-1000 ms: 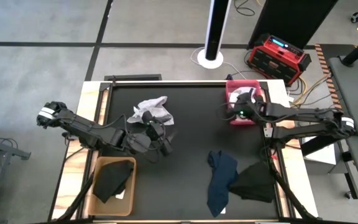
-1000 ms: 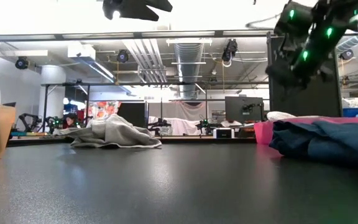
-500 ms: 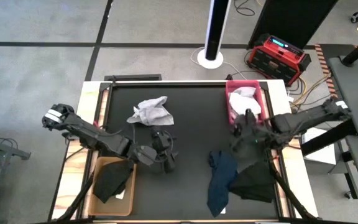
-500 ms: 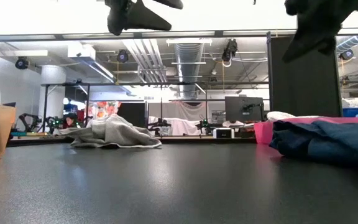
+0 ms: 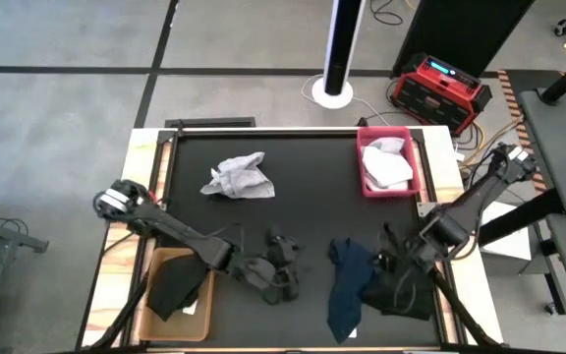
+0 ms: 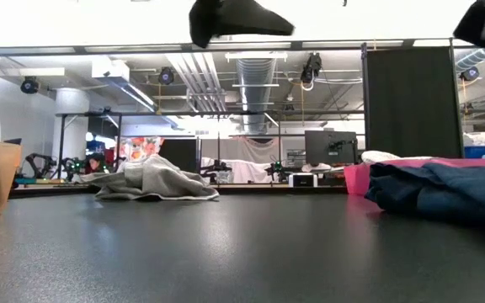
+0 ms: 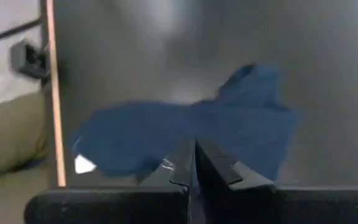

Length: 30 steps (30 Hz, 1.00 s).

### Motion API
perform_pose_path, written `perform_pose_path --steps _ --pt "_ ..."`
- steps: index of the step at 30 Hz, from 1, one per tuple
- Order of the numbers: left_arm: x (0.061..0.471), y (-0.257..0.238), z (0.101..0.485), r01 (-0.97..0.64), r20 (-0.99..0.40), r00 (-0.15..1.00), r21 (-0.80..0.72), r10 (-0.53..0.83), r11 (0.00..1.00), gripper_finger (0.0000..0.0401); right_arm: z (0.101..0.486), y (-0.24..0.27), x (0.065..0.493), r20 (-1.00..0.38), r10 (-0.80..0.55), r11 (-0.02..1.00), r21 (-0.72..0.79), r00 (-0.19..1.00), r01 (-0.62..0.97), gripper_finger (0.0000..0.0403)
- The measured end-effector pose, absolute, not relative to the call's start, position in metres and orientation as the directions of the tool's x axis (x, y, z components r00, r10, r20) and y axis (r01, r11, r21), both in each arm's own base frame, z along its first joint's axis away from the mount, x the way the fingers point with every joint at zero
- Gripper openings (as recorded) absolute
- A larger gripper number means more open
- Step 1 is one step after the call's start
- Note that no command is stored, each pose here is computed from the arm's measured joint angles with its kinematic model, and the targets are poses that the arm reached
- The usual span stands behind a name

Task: Sort towels by color in basket
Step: Put the dark blue kitchen towel into the orange bin

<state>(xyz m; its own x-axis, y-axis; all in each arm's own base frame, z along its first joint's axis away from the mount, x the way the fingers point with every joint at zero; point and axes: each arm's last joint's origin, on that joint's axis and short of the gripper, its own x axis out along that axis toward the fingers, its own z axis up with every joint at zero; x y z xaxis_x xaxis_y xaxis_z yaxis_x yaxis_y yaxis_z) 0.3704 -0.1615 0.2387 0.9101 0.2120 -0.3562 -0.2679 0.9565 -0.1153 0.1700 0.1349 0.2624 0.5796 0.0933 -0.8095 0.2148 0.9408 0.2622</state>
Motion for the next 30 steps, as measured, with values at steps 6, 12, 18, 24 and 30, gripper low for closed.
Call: perform_pose_path --steps 6,12,18,24,30 --pt "0.399 -0.181 0.228 -0.228 -0.476 0.872 -0.184 0.116 0.956 0.0265 0.255 0.158 0.164 -0.842 0.144 0.941 0.279 0.519 0.19 0.0009" --pt "0.422 -0.193 0.207 -0.284 -0.515 0.851 -0.277 0.108 0.918 0.0265 0.253 0.169 0.154 -0.844 0.162 0.945 0.282 0.511 0.167 0.0009" --pt "0.44 -0.2 0.189 -0.338 -0.541 0.833 -0.339 0.112 0.878 0.0265 0.253 0.171 0.151 -0.842 0.157 0.953 0.266 0.517 0.144 0.0009" --pt "0.454 -0.2 0.176 -0.375 -0.563 0.816 -0.342 0.131 0.862 0.0265 0.253 0.171 0.151 -0.843 0.149 0.961 0.247 0.517 0.125 0.0009" --pt "0.475 -0.192 0.165 -0.407 -0.559 0.814 -0.359 0.155 0.84 0.0265 0.253 0.17 0.15 -0.846 0.144 0.967 0.231 0.513 0.108 0.0009"
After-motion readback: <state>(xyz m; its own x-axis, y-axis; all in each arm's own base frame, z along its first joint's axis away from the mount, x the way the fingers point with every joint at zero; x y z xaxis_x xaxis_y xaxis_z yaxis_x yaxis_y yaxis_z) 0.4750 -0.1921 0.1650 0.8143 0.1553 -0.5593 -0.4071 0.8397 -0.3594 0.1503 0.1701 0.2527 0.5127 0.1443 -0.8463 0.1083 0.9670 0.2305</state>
